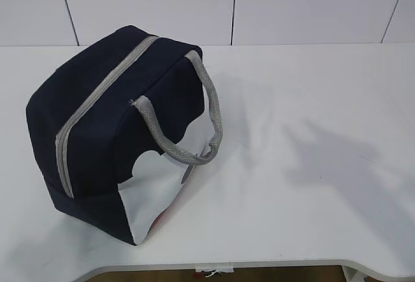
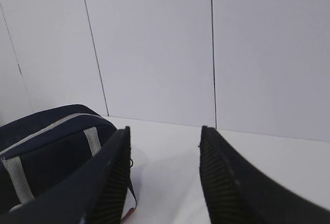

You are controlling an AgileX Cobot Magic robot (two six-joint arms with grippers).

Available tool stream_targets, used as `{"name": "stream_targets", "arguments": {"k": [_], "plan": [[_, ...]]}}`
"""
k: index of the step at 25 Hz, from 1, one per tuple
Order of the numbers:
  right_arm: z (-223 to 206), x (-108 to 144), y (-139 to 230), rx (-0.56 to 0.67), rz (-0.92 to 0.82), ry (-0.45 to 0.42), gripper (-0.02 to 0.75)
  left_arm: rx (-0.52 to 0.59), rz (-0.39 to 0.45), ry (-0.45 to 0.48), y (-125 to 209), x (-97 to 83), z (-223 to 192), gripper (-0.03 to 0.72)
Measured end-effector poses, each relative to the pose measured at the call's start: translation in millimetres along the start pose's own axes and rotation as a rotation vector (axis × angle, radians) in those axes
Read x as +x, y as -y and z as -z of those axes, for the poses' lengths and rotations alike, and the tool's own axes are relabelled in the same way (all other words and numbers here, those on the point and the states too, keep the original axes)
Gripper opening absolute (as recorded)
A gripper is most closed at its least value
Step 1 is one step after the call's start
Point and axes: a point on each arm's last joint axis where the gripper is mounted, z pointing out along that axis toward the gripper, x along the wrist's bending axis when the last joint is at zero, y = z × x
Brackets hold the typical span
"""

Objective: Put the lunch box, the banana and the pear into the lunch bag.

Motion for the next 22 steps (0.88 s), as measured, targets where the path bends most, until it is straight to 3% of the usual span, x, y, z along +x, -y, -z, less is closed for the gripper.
{"name": "stream_targets", "arguments": {"k": [16, 22], "plan": [[1.2, 0.1, 0.1, -0.004, 0.001, 0.0, 0.366, 0.0, 0.0, 0.0, 0.0, 0.0, 0.0, 0.238], [1.3, -3.6, -1.2, -0.019, -0.001, 0.041, 0.366, 0.0, 0.0, 0.0, 0.0, 0.0, 0.0, 0.238]]}}
